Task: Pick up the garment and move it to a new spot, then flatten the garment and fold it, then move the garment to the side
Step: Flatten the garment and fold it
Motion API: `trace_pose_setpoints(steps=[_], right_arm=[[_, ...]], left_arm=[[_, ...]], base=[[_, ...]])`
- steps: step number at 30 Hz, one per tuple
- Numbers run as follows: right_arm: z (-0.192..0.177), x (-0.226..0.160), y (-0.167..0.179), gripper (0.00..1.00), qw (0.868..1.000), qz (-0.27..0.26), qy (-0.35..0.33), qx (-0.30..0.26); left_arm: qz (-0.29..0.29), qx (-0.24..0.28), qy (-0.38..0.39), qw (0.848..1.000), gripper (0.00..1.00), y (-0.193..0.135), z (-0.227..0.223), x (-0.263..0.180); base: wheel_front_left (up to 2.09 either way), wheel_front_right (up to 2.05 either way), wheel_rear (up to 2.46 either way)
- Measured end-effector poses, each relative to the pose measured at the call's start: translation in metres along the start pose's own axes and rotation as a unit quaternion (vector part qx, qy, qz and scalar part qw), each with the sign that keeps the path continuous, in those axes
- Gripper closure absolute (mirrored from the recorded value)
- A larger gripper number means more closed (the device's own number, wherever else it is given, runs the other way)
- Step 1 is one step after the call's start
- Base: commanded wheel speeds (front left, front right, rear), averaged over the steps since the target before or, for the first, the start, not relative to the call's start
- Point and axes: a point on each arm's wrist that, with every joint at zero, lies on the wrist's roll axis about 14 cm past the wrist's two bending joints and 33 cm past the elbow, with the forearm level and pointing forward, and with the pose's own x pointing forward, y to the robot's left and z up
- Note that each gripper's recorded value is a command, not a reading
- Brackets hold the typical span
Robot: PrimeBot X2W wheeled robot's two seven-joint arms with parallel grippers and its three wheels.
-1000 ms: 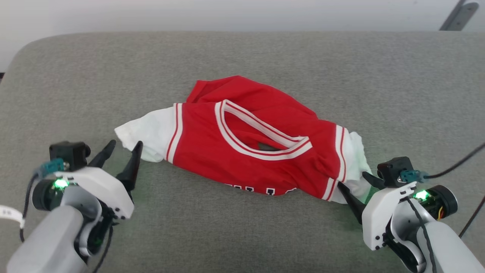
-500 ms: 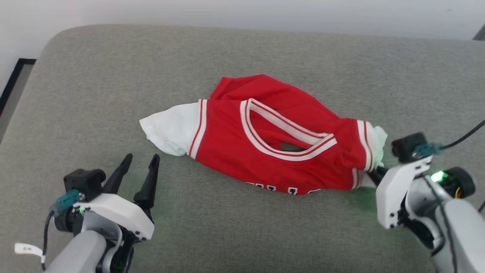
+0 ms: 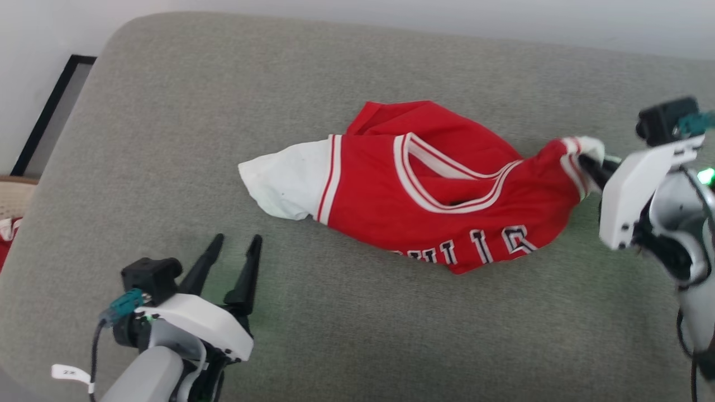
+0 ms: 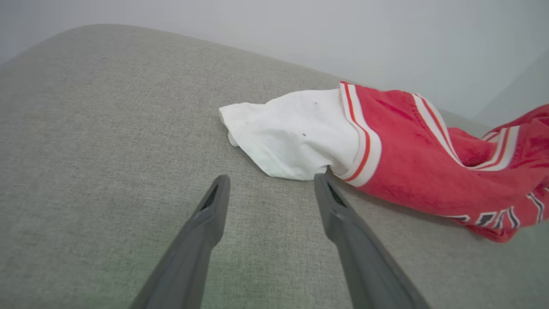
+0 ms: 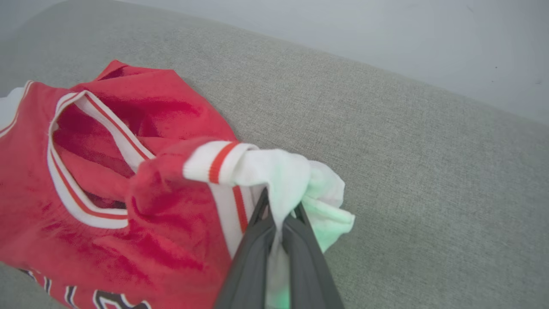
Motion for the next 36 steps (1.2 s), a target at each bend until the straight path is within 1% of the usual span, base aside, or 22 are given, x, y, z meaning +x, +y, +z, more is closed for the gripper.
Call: trace_pose_setpoints(steps=[6, 9, 13, 14, 15, 16, 17, 18, 19, 22, 27, 31, 36], right_arm=[[0.013, 0.031, -0.011, 1.0, 1.0, -0.011, 0.023, 0.001], [0.017, 0.04, -0.018, 1.0, 0.999, -0.021, 0.026, 0.003], [0.013, 0.057, -0.028, 1.0, 0.998, -0.04, 0.048, 0.003], [0.01, 0.061, -0.029, 0.88, 0.998, -0.042, 0.054, 0.007], [0.005, 0.065, -0.03, 0.87, 0.997, -0.045, 0.064, 0.007], [0.002, 0.068, -0.029, 0.81, 0.996, -0.046, 0.073, 0.009], [-0.004, 0.07, -0.028, 0.58, 0.995, -0.047, 0.085, 0.011], [-0.007, 0.072, -0.026, 0.16, 0.995, -0.046, 0.092, 0.011], [-0.008, 0.073, -0.025, 0.0, 0.994, -0.047, 0.093, 0.011], [-0.004, 0.073, -0.027, 0.0, 0.994, -0.05, 0.093, 0.017], [0.006, 0.068, -0.03, 0.0, 0.996, -0.051, 0.074, 0.019], [0.029, 0.057, -0.035, 0.0, 0.999, -0.049, 0.017, 0.011], [0.035, 0.037, -0.044, 0.0, 0.998, -0.05, -0.039, -0.004]], left_arm=[[0.001, -0.006, 0.003, 1.0, 0.0, 0.0, -0.006, -0.002], [0.0, -0.007, 0.002, 1.0, 0.0, 0.0, -0.006, -0.001], [0.006, -0.014, 0.004, 1.0, 0.0, 0.002, -0.009, -0.003], [0.007, -0.014, 0.003, 1.0, 0.0, 0.004, -0.009, -0.004], [0.01, -0.012, 0.002, 1.0, 0.0, 0.006, -0.009, -0.004], [0.01, -0.011, 0.002, 1.0, 0.0, 0.006, -0.008, -0.004], [0.011, -0.009, 0.002, 1.0, 0.0, 0.007, -0.009, -0.004], [0.011, -0.01, 0.001, 1.0, 0.0, 0.006, -0.009, -0.004], [0.01, -0.011, 0.001, 1.0, 0.0, 0.006, -0.009, -0.004], [0.012, -0.01, -0.001, 1.0, 0.0, 0.009, -0.008, -0.004], [0.008, -0.005, -0.004, 1.0, 0.0, 0.01, -0.004, 0.0], [0.002, 0.005, -0.009, 1.0, 0.0, 0.012, 0.002, 0.005], [-0.009, 0.019, -0.013, 1.0, 0.0, 0.011, 0.009, 0.014]], base=[[0.0, 0.0, 0.0], [0.0, 0.0, 0.0], [0.0, 0.0, 0.0], [0.0, 0.0, 0.0], [0.0, 0.0, 0.0], [0.0, 0.0, 0.0], [0.0, 0.0, 0.0], [0.0, 0.0, 0.0], [0.0, 0.0, 0.0], [0.0, 0.0, 0.0], [0.0, 0.0, 0.0], [0.0, 0.0, 0.0], [0.0, 0.0, 0.0]])
